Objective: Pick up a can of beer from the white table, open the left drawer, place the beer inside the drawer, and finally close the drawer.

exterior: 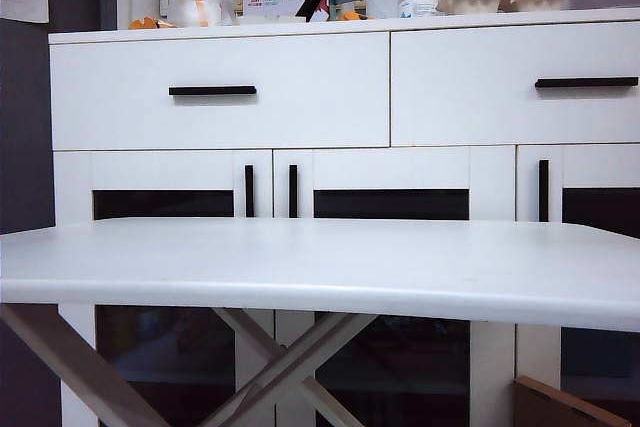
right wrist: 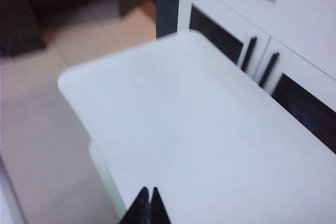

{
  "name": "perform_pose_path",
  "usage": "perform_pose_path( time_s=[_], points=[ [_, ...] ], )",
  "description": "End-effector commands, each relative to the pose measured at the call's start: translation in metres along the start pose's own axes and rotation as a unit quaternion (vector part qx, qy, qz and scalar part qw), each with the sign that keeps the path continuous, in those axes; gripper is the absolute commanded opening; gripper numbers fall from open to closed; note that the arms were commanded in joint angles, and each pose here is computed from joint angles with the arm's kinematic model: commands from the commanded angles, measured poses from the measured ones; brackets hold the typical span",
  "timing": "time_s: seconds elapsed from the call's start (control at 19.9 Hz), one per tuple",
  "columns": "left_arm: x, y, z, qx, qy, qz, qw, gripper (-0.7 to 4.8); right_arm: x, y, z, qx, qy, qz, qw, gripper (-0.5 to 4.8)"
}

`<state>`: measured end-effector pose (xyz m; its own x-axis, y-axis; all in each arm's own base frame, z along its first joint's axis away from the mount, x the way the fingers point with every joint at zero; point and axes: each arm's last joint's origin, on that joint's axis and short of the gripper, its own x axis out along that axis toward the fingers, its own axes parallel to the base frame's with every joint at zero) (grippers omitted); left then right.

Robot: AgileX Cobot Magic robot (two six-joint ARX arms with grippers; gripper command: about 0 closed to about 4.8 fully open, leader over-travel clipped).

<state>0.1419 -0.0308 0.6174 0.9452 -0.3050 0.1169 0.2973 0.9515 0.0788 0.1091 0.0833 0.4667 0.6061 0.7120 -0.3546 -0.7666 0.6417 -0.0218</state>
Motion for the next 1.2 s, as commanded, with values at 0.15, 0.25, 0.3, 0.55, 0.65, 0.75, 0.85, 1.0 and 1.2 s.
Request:
perform_pose_path(
  time_s=[0.15,0.25,0.3,0.55,0.65,0.75,0.85,1.0,1.2],
  points=[
    [-0.087,-0.010,0.001,0.045,0.034,0.013,0.998,-0.05,0.007,0.005,-0.066,0.008,-0.058,-0.031,0.998,-0.05],
    [-0.118,-0.013,-0.004,0.047,0.033,0.026,0.998,-0.05,0.011,0.006,-0.087,0.008,-0.058,-0.032,0.998,-0.05],
    [-0.135,-0.015,-0.007,0.047,0.029,0.026,0.998,-0.05,0.014,0.007,-0.096,0.008,-0.059,-0.032,0.998,-0.04],
    [-0.189,-0.025,-0.073,0.026,0.033,0.038,0.998,-0.05,0.024,0.007,-0.122,0.013,-0.036,-0.030,0.999,-0.04],
    [-0.186,-0.029,-0.111,0.026,0.016,0.023,0.999,-0.05,0.025,0.007,-0.122,0.013,-0.035,-0.030,0.999,-0.04],
    [-0.177,-0.032,-0.155,0.021,-0.009,0.002,1.000,-0.05,0.024,0.007,-0.122,0.013,-0.036,-0.030,0.999,-0.05],
    [-0.161,-0.033,-0.203,0.003,-0.013,0.006,1.000,-0.05,0.024,0.008,-0.122,0.013,-0.037,-0.022,0.999,-0.05],
    [-0.135,-0.034,-0.270,-0.005,0.025,0.002,1.000,-0.05,0.024,0.008,-0.122,0.013,-0.036,-0.023,0.999,-0.05],
    [-0.112,-0.034,-0.322,-0.032,0.071,0.003,0.997,-0.05,0.024,0.008,-0.122,0.013,-0.036,-0.022,0.999,-0.05]
  ],
)
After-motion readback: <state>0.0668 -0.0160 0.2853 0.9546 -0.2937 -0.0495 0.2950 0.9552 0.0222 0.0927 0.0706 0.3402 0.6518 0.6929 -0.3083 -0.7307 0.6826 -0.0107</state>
